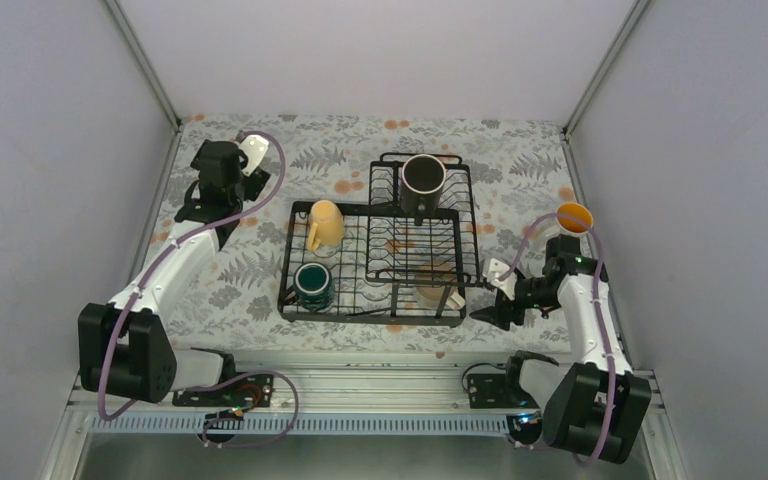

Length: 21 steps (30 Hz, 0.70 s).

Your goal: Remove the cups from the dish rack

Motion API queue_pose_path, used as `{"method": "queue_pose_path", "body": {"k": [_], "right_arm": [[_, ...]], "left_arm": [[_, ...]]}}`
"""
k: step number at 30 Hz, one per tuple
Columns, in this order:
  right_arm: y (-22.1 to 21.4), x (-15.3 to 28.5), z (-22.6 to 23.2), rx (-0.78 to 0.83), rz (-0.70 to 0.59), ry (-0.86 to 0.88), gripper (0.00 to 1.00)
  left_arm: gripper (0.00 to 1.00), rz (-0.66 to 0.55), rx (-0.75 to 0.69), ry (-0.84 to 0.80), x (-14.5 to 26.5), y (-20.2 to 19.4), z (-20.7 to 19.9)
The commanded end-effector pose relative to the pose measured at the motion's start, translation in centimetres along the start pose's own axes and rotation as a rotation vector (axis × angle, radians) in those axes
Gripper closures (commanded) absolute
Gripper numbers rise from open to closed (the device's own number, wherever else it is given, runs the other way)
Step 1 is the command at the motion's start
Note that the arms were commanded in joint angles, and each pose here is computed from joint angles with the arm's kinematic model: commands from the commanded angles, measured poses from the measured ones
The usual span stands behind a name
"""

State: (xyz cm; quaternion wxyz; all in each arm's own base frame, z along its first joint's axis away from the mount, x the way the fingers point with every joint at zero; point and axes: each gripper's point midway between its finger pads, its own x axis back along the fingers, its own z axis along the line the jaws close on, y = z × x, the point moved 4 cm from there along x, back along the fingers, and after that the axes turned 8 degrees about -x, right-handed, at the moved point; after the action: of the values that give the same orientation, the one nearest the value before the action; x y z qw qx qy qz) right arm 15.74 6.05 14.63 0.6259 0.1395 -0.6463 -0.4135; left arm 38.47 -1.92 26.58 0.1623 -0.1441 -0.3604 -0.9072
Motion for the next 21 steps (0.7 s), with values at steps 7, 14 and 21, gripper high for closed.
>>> {"method": "queue_pose_path", "body": {"k": [7, 14, 21], "right_arm": [[0.6, -0.3, 0.5, -0.012, -0.048, 0.06, 0.44], [1.0, -1.1, -0.7, -0.021, -0.025, 0.091, 0.44], [1.9, -2.4, -1.1, -0.02, -0.016, 0.122, 0.43]], "left_arm": [[0.0, 0.004, -0.004, 0.011, -0.6, 0.2, -0.1], [0.0, 0.011, -0.013, 0.001, -1.0, 0.6, -0.3], [0.0, 0.013, -0.021, 0.005, -1.1, 0.4, -0.4]]}}
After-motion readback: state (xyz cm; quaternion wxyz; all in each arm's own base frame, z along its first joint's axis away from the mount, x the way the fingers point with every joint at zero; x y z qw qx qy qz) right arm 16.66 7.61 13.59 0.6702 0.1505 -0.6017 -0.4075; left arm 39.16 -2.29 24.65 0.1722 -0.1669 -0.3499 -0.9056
